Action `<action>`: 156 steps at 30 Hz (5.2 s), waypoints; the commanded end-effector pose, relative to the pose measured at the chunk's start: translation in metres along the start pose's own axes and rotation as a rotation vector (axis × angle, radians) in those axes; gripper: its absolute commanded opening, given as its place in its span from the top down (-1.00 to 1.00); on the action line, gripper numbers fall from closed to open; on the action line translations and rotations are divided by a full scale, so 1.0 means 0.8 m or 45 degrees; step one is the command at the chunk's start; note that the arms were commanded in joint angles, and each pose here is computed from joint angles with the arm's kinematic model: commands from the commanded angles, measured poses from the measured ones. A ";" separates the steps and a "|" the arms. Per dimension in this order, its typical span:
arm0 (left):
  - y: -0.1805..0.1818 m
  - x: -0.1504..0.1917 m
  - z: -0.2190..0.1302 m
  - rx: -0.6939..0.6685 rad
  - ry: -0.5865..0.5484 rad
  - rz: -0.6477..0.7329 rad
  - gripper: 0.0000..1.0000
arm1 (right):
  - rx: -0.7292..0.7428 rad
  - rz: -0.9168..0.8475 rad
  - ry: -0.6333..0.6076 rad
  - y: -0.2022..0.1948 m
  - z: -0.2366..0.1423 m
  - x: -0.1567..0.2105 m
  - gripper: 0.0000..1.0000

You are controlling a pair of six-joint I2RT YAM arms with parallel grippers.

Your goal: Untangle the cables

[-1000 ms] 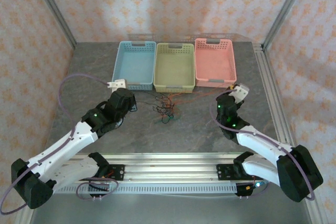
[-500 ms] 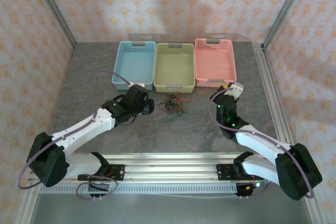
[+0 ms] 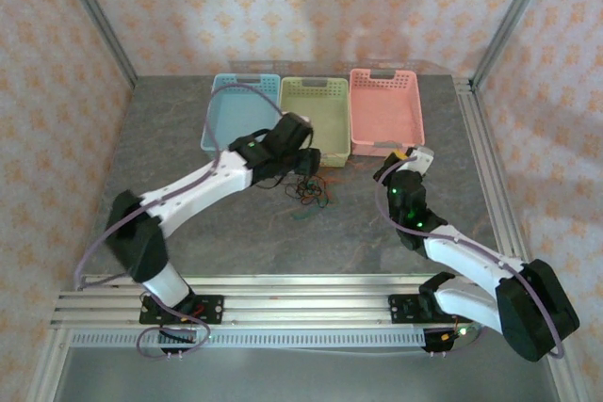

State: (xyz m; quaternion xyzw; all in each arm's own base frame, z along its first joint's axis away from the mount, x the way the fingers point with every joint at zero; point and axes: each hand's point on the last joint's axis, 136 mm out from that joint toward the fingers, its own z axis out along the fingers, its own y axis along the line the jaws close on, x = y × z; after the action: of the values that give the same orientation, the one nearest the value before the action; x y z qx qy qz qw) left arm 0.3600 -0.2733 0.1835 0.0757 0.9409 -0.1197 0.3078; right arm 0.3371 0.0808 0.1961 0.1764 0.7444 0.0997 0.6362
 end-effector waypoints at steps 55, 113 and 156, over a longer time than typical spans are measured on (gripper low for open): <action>0.077 0.064 0.038 -0.163 0.012 -0.447 1.00 | 0.080 -0.034 -0.031 -0.012 -0.005 -0.018 1.00; 0.036 0.029 -0.130 0.277 -0.272 -0.108 1.00 | -0.945 -0.244 0.345 0.177 -0.049 0.055 0.12; 0.050 0.074 0.050 -0.253 0.194 -0.126 0.23 | -0.916 -0.374 0.236 0.174 -0.059 0.058 0.07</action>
State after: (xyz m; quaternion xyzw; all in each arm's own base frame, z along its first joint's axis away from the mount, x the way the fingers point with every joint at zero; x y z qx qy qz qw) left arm 0.3392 -0.2503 0.1043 0.0087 0.9715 -0.0747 0.2247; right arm 0.3032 0.2303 0.2068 -0.1767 0.7435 0.2805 0.5808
